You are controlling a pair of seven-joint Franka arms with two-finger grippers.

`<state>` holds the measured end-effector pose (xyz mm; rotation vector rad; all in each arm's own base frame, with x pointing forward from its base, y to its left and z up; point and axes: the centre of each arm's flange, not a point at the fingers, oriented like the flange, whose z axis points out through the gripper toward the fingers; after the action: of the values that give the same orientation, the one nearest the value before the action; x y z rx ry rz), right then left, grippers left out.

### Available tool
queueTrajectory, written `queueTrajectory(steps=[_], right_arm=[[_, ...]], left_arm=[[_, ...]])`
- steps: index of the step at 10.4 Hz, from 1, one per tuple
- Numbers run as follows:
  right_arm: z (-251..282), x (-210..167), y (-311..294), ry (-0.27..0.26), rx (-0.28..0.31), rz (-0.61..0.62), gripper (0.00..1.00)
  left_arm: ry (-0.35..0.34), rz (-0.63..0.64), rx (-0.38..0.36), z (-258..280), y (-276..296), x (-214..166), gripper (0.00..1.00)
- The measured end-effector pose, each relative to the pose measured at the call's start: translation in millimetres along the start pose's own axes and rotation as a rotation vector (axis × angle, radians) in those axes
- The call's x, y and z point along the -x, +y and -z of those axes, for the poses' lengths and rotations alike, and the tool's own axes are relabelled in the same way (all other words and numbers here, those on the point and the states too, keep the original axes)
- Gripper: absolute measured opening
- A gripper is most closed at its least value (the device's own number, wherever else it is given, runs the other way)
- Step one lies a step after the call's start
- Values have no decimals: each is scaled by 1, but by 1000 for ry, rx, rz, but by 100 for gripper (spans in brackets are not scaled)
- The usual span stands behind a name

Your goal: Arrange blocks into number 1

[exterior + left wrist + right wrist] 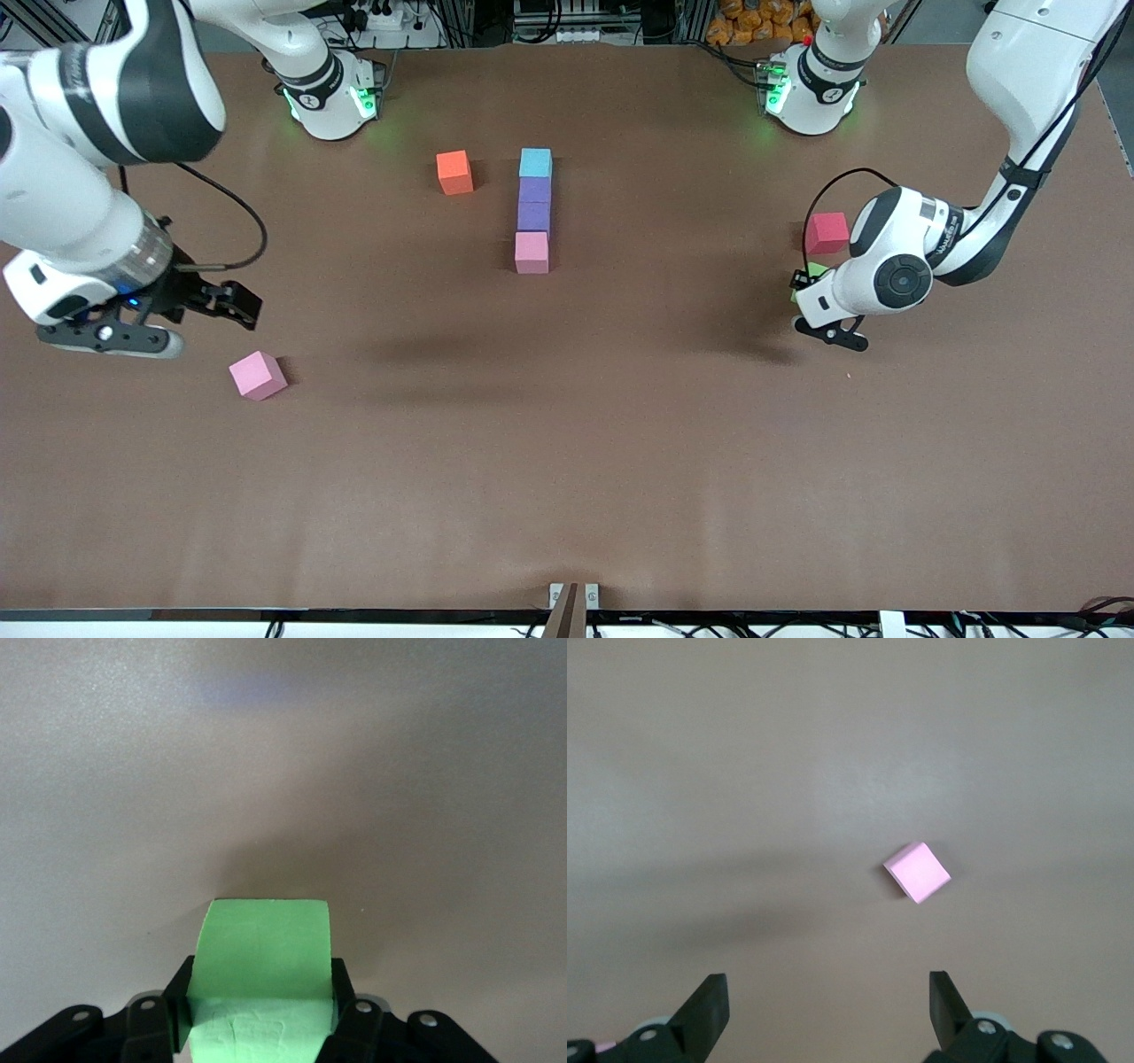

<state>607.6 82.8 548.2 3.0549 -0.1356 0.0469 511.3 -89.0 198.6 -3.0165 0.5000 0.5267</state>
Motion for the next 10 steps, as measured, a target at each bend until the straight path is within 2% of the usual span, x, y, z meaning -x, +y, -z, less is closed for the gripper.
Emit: queueTrajectory(steps=[2,6,8,10], right_arm=[[8,3,18,-5,0,-1,100],[32,17,44,-21,-7,3,100],[38,21,66,-39,-49,24,100],[38,21,73,-45,-78,18,100]], left_arm=[[37,71,-12,17,16,-13,61],[93,217,-5,55,97,-63,60],[89,286,30,65,128,-97,60],[86,301,48,66,143,-112,60]])
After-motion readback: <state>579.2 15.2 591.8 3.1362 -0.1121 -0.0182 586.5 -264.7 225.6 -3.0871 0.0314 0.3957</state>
